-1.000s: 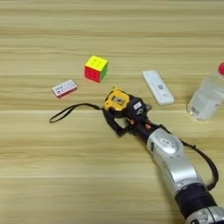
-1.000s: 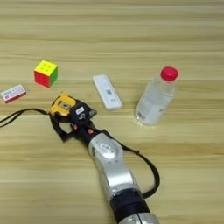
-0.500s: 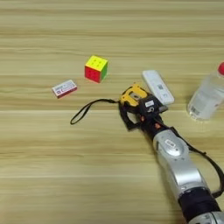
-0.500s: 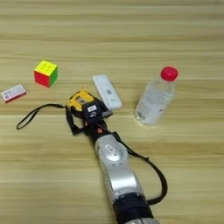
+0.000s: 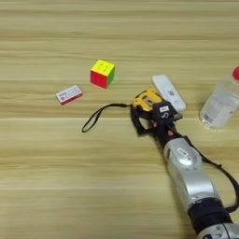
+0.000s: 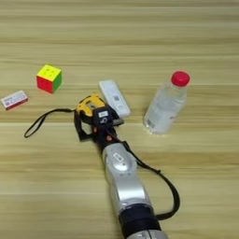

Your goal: Move the objects on the table

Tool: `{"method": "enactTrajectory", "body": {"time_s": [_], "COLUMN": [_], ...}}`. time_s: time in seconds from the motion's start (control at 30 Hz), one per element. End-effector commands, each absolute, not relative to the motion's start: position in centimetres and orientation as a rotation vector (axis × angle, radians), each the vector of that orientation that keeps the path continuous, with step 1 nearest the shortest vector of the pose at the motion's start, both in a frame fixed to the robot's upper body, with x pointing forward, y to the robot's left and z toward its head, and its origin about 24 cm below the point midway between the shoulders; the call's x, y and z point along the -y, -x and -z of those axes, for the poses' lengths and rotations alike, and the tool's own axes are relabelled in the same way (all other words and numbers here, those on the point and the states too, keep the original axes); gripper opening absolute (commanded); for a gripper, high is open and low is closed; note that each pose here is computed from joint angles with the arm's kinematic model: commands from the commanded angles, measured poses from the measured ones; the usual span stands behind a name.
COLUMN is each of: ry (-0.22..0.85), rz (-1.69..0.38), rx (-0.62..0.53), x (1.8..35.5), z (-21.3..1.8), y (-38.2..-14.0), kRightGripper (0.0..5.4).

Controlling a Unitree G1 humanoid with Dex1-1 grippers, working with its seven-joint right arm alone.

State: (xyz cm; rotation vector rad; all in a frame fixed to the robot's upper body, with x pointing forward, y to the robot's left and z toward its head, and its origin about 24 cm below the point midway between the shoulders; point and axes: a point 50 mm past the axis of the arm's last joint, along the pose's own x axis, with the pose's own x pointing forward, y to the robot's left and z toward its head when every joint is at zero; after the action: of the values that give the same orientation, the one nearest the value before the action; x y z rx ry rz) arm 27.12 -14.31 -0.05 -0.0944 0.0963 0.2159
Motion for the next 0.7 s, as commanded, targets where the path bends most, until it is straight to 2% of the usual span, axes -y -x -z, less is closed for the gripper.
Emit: {"method": "enactTrajectory", "body": {"time_s": [0.03, 0.53, 0.7], "ry": [0.111, 0.121, 0.118], "rz": [-0.169, -0.053, -0.051], "rx": [-0.054, -0.097, -0.097], "x": [15.6, 19.0, 19.2], "z": [-1.1, -0.3, -0.2], "y": [-28.0, -28.1, -28.0], "kRightGripper": [4.73, 4.73, 4.73]}}
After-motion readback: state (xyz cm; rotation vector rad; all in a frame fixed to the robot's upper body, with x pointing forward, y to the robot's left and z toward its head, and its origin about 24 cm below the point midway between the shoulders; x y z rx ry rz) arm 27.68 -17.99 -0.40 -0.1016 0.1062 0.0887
